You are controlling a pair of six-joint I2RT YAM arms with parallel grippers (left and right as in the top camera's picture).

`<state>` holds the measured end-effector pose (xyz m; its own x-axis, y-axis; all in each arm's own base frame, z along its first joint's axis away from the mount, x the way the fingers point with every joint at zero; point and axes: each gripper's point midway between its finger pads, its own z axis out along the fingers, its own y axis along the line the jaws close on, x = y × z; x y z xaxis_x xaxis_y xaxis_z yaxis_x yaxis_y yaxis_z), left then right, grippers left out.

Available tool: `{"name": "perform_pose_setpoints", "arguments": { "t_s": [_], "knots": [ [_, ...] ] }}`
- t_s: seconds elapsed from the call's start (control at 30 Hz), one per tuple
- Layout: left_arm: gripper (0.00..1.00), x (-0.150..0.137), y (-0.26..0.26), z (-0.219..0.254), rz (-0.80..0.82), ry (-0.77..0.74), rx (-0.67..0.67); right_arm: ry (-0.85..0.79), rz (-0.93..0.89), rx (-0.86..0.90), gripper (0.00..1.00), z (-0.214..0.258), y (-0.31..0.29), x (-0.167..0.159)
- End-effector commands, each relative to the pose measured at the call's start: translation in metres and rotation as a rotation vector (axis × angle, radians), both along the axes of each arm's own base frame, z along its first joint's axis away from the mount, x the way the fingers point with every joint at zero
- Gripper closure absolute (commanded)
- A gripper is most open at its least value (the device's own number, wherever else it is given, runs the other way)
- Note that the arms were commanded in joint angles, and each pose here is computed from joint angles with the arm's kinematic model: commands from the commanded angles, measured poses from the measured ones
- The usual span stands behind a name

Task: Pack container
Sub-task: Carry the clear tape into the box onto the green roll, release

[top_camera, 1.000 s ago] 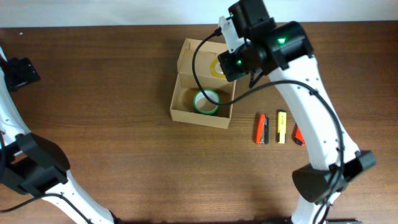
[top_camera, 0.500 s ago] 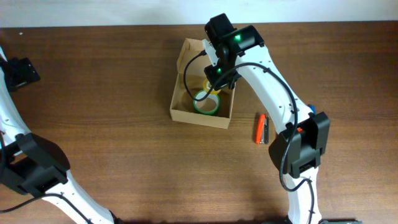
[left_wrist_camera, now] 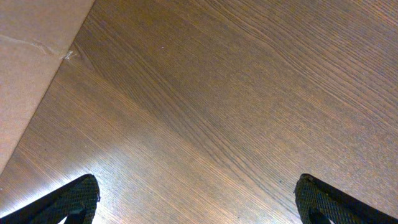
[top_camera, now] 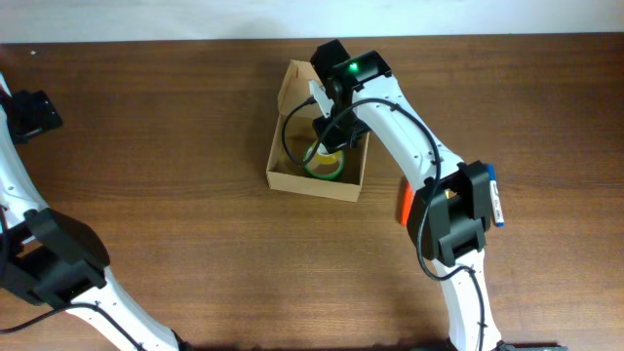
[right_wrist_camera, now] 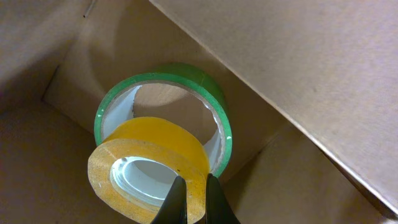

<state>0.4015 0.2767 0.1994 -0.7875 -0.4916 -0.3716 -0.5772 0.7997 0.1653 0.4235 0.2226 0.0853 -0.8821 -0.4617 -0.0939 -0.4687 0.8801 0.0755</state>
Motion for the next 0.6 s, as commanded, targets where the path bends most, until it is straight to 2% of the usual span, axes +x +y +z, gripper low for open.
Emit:
{"name": "perform_pose_setpoints", "arguments": {
  "t_s": [0.0, 0.53, 0.57],
  "knots": [
    [0.0, -0.002, -0.002, 0.006, -0.013, -0.01, 0.003, 0.037, 0.012, 0.007, 0.96, -0.014, 0.007, -0.005],
    [0.0, -0.002, -0.002, 0.006, -0.013, -0.01, 0.003, 0.063, 0.012, -0.007, 0.96, -0.037, 0.008, -0.003],
    [0.0, -0.002, -0.002, 0.006, -0.013, -0.01, 0.003, 0.063, 0.012, -0.007, 0.91, -0.037, 0.008, -0.003]
  ]
}}
